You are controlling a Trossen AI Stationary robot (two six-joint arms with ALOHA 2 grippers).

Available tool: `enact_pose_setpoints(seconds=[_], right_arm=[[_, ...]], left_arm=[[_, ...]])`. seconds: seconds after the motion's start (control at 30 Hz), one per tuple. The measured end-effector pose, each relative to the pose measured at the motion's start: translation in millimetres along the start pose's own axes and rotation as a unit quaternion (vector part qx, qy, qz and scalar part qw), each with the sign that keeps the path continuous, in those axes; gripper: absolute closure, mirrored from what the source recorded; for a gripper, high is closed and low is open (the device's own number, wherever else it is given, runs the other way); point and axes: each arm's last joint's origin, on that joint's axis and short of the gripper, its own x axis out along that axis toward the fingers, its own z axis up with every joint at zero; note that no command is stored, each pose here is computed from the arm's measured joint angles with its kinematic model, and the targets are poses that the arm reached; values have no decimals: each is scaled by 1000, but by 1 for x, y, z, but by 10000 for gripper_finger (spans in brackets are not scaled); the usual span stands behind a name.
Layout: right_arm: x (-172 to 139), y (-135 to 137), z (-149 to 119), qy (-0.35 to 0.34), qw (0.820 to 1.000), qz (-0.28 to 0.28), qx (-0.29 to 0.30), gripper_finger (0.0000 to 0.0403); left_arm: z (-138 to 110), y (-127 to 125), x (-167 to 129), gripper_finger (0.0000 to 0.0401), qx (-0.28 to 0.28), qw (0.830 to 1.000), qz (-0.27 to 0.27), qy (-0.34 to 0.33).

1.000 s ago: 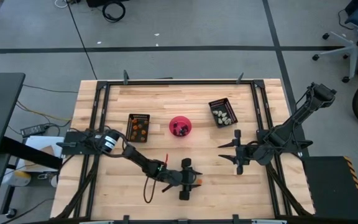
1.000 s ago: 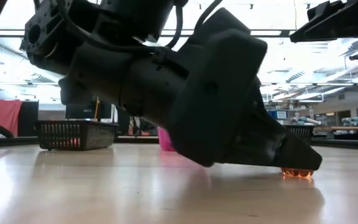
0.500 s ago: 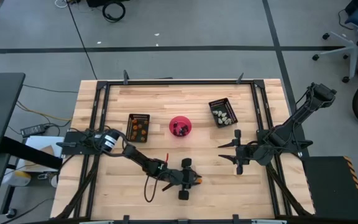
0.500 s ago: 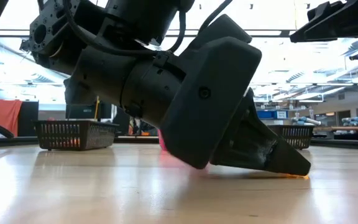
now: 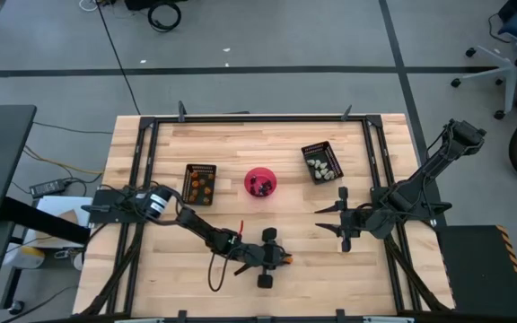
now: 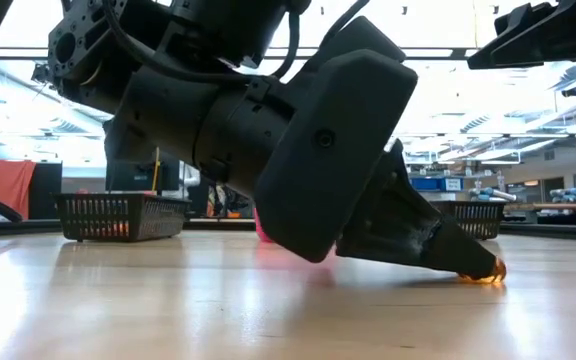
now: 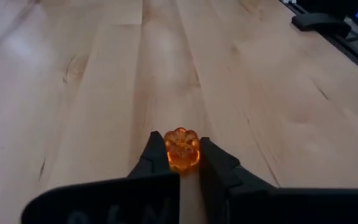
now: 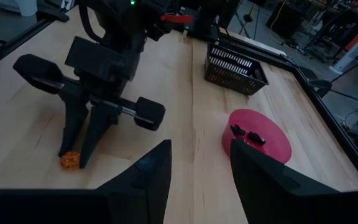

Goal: Sort Halloween decoration
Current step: Put the orange pumpkin toy into the left black bin

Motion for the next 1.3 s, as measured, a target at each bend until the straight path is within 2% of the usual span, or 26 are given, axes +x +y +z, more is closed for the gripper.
enact_pose_setpoints(seconds=[0.23, 0.47, 0.57, 0.77, 0.9, 1.17, 1.3], right_arm=[[0, 0, 0, 0, 1000, 0, 3, 236], [0, 0, 0, 0, 1000, 1, 3, 236], [0, 0, 0, 0, 1000, 1, 3, 236], [0, 0, 0, 0, 1000, 1, 3, 236], [0, 0, 0, 0, 1000, 1, 3, 236], [0, 0, 0, 0, 1000, 1, 3, 236], [0, 0, 0, 0, 1000, 1, 3, 236]], left_arm=[[7, 1, -5, 386, 24, 1000, 10, 13], [8, 1, -6, 381, 16, 1000, 15, 15], [8, 0, -6, 360, 23, 1000, 14, 14], [8, 1, -6, 286, 22, 1000, 15, 12], [11, 2, -6, 252, 15, 1000, 15, -2], [17, 10, -4, 244, 8, 999, 20, -27], [16, 10, 1, 244, 1, 997, 15, -76]])
